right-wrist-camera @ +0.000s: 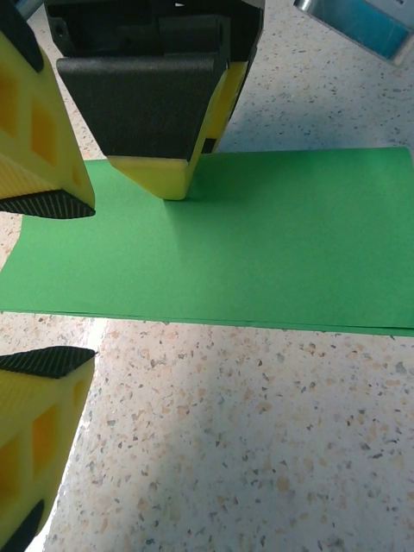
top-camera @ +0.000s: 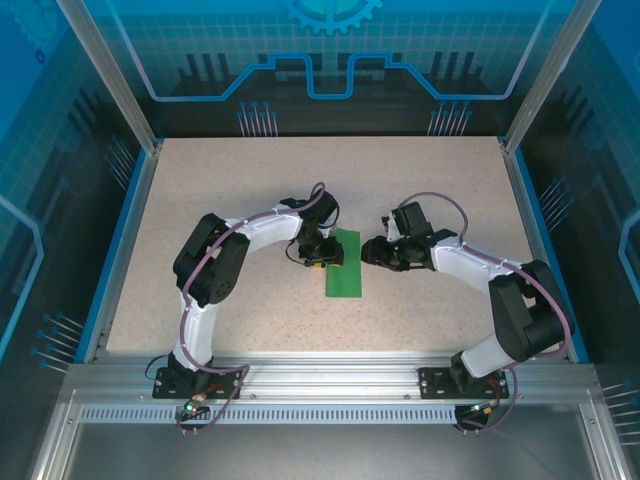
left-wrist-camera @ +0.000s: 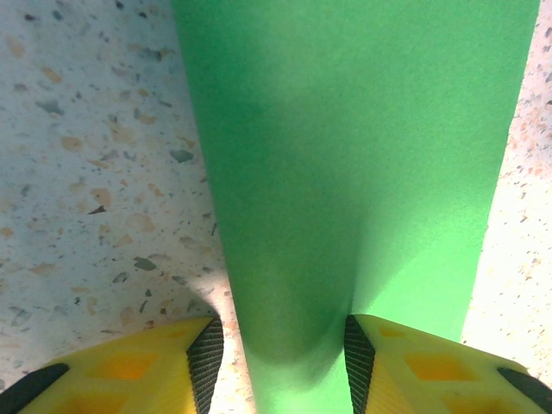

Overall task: Fold a paper plane with a square sheet of paper (fold left side to right side)
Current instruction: First fold in half a square sheet of paper at the center of the table.

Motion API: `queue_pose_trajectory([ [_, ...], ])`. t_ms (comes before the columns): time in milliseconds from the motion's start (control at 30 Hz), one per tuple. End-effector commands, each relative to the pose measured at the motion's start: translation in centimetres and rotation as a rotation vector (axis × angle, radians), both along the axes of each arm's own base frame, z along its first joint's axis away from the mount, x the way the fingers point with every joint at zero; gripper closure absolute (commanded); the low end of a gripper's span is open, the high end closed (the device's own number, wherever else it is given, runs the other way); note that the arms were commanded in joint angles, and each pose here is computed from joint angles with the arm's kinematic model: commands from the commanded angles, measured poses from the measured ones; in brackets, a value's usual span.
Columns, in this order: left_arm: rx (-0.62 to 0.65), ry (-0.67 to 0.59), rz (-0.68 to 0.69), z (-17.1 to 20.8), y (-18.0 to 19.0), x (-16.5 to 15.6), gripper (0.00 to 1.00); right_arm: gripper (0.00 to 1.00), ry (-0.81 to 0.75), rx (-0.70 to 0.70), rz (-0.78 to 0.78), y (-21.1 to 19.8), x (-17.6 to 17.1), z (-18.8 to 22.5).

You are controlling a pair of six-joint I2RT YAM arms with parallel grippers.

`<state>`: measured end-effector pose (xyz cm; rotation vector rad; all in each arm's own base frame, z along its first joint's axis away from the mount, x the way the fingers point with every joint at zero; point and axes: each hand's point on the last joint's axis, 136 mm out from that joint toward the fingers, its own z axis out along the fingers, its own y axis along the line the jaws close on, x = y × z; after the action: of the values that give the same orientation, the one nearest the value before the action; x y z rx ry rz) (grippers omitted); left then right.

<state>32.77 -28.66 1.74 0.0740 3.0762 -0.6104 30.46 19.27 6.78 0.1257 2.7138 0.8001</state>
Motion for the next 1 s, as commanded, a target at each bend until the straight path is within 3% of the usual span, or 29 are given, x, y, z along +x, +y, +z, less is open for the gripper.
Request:
queue_pose_trajectory([
  [0,0.016,0.060,-0.064,-3.64,-0.93,-1.95,0.54,0.54,-0.020,-0.004,0.002,0.18,0.19,0.97],
  [967,0.016,0.068,-0.078,-3.91,-1.21,-2.11,0.53,0.54,0.001,0.019,0.017,0.82,0.13,0.51],
])
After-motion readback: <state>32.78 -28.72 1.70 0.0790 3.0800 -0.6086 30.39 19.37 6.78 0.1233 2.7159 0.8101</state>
